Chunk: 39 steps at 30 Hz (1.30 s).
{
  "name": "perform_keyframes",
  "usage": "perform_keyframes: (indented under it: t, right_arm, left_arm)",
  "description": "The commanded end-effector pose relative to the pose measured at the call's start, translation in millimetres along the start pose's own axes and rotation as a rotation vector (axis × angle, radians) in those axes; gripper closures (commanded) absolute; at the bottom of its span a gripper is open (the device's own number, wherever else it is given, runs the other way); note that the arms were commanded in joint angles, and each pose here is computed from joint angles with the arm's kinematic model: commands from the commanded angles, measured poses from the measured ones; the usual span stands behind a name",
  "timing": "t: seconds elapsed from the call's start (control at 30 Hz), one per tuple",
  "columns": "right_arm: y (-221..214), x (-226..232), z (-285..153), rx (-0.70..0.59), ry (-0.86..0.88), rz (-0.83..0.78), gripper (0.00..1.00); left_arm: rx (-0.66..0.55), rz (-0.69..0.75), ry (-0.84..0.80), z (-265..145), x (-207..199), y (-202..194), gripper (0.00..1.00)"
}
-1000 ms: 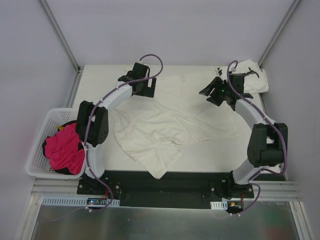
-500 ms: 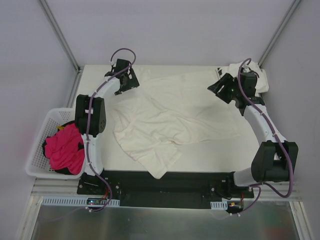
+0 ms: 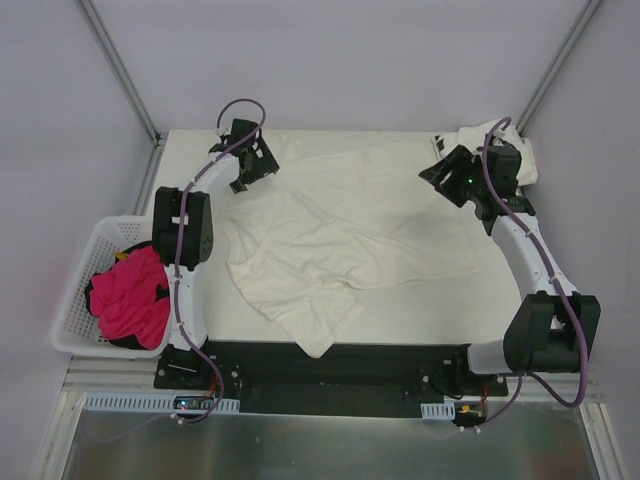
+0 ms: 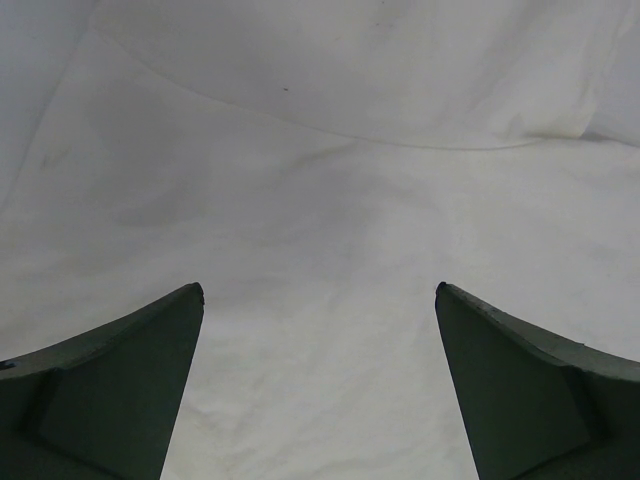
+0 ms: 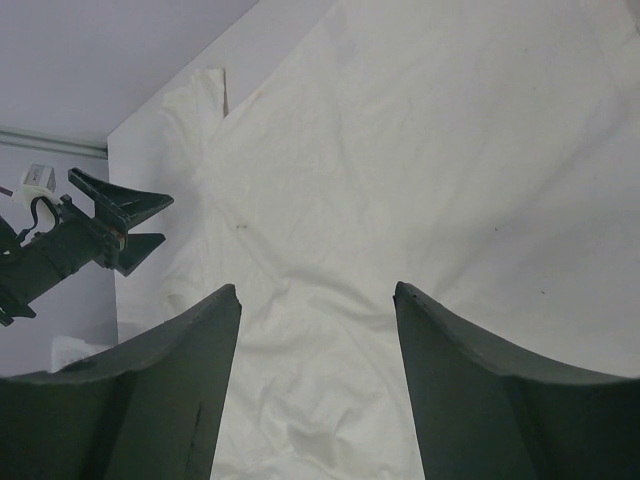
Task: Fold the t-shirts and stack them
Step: Flatten out the tshirt
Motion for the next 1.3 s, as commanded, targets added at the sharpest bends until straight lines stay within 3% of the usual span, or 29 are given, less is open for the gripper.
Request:
perform_keyframes:
  t: [0.0,0.9,1.27]
  right_arm:
    - [22,19,-17,-0.083,0.059,-0.016,0.34]
    - [36,37,-40,-0.133,0.074,-0.013,0.33]
    - [34,37,-43,-0.123,0.076,-0.013,0.33]
  left_arm:
    - [0.007,-0.083,-0.002,4,6,10,0.01]
    - [0.060,-0.214,-0.041,28,25,44,0.01]
    - [0.029,-0.146,0.012,34,45,70,0.01]
Point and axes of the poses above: each gripper's point midway between its finger pads, its own z axis out along the fingers, its own x axis along the line the jaws close on, y = z × x, the point moved 5 cm from there along -z, back along the fingers, and after that the axes turned 4 degrees about -z, right-handed, at the moved point
